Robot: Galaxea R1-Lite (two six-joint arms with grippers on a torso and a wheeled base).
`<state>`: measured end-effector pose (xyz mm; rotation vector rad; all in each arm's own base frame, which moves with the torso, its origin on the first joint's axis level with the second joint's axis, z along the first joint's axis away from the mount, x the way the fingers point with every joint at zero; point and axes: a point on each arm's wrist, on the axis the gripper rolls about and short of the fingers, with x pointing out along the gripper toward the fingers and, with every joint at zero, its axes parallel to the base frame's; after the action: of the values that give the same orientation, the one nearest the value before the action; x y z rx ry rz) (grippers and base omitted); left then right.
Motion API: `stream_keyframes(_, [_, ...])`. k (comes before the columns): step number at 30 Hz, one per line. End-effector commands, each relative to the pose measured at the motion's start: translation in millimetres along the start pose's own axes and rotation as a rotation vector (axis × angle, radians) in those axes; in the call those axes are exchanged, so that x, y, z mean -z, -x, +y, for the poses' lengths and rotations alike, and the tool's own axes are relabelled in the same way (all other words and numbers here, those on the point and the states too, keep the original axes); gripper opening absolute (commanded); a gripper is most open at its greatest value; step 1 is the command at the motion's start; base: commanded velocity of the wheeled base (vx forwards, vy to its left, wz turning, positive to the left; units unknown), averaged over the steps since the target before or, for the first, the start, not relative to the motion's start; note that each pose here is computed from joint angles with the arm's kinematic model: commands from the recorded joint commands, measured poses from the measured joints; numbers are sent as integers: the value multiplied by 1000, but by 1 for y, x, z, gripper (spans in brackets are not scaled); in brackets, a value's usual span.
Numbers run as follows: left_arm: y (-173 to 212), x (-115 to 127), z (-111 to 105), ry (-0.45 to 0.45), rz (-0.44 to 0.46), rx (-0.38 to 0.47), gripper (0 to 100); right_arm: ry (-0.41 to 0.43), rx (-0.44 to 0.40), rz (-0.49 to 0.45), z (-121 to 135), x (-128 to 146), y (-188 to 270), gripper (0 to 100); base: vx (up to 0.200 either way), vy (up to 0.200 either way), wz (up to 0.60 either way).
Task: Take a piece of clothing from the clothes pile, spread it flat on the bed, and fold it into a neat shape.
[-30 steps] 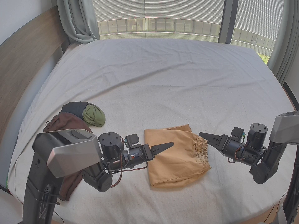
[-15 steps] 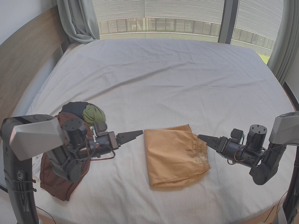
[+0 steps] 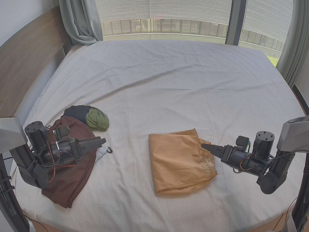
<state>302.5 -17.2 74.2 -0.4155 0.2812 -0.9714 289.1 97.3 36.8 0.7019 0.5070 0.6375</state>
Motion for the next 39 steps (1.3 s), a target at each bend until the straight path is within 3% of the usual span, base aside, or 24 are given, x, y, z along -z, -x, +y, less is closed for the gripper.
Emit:
stream_keyframes(1, [10,9,5,-187,13,-48,100,11,5,11,-1,3,0,100,0,0,0])
stream_keyframes(5, [10,17,10,-339,36,-45,100,9,10,19,-2,5,1,100,0,0,0])
stream_keyframes(11, [7,14,14,-400,27,-37,100,38,40,45,-10,12,3,100,0,0,0])
stream_keyframes(23, [8,17,24,-471,32,-44,100,169,160,131,-43,30,19,100,0,0,0])
stream_keyframes(39, [7,22,21,-456,46,-19,100,126,219,165,-71,41,14,100,0,0,0])
